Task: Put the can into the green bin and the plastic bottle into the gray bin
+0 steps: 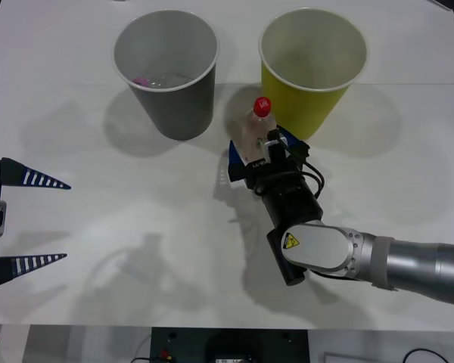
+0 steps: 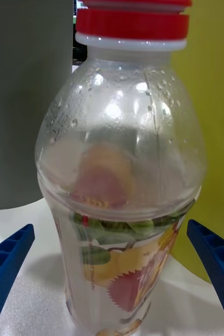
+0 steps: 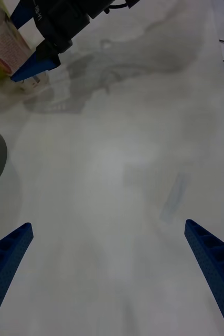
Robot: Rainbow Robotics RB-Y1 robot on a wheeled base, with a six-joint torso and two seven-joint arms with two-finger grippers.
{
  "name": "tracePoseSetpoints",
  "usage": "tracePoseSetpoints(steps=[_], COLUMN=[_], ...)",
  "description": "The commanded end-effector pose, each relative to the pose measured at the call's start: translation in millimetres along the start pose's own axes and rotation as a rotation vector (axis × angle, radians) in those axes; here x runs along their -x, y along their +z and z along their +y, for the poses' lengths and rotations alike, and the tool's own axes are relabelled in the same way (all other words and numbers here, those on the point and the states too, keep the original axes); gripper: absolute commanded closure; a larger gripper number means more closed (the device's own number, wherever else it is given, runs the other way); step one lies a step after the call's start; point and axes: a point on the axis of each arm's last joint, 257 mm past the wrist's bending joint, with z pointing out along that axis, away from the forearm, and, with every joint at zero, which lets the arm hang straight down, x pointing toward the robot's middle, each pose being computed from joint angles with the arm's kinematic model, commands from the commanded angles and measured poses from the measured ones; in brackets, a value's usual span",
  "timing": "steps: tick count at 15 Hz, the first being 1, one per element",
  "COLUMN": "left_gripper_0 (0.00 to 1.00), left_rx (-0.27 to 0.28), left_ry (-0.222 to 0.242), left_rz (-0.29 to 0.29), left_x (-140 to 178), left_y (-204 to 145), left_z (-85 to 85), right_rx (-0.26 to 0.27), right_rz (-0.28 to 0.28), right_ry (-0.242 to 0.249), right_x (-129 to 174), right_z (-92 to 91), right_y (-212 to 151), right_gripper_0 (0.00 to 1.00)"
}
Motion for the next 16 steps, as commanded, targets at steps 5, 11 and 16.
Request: tracePoseSetpoints(steps=[5, 11, 16], left_gripper_0=[0.00, 0.00, 0.00], left_rx=[0.000, 0.000, 0.000], left_ry=[0.000, 0.000, 0.000], left_rz=[0.000, 0.000, 0.000], left_x=[0, 0, 0], left_y=[0, 0, 0], left_z=[0.0, 0.0, 0.0], right_rx=[0.001, 0.006, 0.053], right_rz=[-0.006, -0.008, -0.021], right_ry=[-0.007, -0.008, -0.023], right_x=[4, 4, 15], right_z=[0.9, 3.2, 5.2], right_y=[2, 1, -6], right_gripper_0=[1.00, 1.00, 1.00])
